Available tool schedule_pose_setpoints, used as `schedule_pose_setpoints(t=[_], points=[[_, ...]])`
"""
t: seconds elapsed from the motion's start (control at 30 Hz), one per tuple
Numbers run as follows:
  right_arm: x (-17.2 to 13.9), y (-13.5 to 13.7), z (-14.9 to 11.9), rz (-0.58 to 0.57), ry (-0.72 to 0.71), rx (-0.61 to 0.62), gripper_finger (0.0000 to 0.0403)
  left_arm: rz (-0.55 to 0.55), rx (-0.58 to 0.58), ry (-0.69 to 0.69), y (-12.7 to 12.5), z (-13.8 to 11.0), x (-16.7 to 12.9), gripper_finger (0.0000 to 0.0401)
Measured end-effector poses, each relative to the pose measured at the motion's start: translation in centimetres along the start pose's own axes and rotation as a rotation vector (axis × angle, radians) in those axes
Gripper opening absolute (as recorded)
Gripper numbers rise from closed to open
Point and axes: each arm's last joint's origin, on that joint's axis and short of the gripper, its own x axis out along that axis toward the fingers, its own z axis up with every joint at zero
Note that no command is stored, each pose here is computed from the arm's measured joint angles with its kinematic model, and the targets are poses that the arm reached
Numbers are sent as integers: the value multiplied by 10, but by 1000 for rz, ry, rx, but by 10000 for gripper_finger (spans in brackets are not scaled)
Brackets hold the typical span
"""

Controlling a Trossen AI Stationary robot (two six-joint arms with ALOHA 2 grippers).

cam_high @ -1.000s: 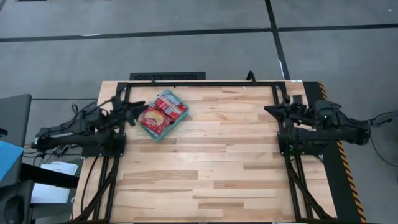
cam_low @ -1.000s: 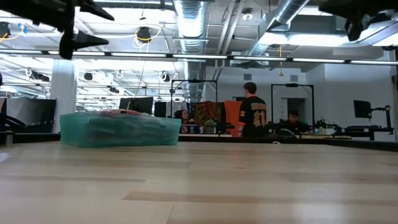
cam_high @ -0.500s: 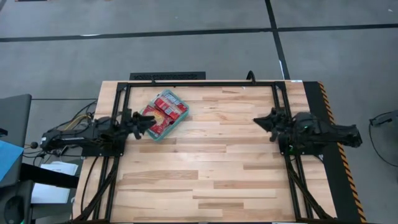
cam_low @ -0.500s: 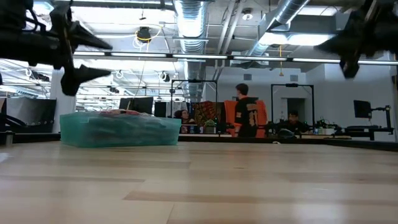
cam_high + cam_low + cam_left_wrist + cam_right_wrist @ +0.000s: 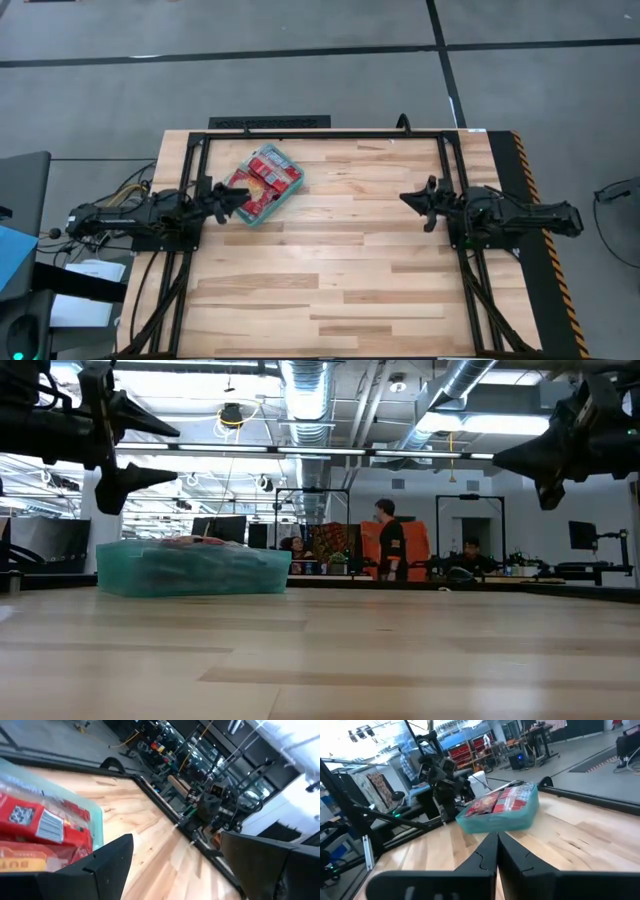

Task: Sort popcorn bags into baskets
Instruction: Return to Home Position

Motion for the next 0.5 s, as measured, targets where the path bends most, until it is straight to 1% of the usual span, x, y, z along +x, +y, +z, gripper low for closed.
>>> schedule_pose_setpoints(t=[0.13, 0.3, 0.5], points=[[0, 0, -1, 0, 8, -7, 29, 16, -49, 18, 2, -2, 0, 287], [0, 0, -1, 0, 9, -8, 27, 58, -24, 64, 6, -7, 0, 287], [0, 0, -1, -1, 11, -9, 35, 53, -25, 61, 6, -6, 0, 287]])
